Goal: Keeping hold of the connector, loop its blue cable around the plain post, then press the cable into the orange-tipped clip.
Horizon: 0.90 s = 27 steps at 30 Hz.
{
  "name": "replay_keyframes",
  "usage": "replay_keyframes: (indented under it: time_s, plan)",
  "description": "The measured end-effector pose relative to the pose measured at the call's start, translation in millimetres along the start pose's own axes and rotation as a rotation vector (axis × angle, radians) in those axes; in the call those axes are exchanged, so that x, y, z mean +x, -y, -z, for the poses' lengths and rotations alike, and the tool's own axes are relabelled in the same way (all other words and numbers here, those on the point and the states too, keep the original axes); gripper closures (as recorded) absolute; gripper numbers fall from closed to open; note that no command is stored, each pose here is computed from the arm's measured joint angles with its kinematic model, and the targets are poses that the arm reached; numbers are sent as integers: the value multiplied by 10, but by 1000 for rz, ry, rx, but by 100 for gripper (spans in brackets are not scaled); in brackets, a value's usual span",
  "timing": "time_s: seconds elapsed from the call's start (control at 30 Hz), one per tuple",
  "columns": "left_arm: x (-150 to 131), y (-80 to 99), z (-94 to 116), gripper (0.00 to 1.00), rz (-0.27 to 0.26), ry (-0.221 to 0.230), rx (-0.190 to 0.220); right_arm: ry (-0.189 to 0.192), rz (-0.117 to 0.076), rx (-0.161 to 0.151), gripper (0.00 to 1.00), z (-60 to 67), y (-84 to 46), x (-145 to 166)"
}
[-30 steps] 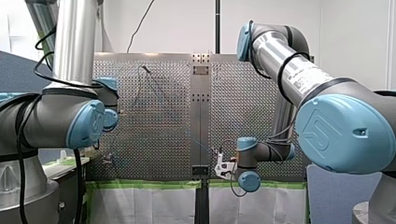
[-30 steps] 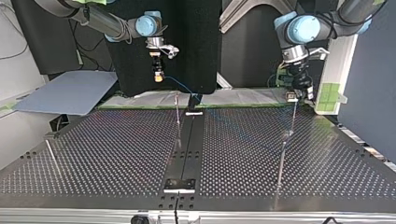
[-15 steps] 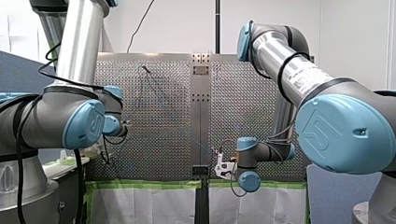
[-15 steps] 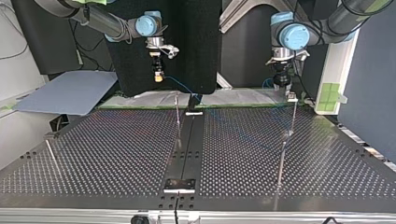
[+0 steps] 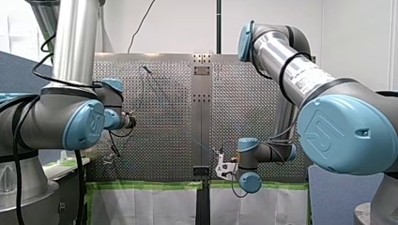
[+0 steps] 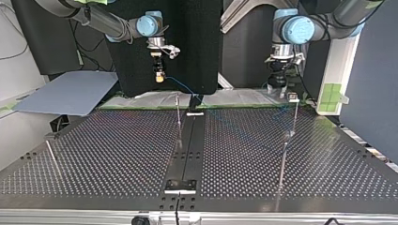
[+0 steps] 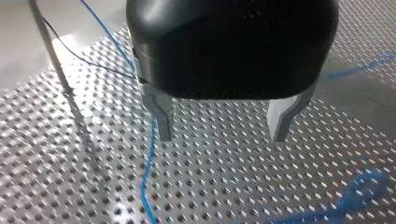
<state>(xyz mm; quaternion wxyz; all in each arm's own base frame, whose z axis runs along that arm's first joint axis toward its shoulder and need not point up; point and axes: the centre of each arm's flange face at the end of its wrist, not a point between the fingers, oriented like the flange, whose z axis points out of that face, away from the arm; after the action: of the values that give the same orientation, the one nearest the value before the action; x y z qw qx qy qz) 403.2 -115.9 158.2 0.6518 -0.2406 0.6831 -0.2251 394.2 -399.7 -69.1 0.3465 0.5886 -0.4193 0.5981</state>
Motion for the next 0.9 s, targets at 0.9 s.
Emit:
replay_keyframes:
  time_s: [0.9]
  plan:
    - [-1004, 947, -86, 0, 35, 158, 286, 1, -1, 6, 100, 5, 17, -3]
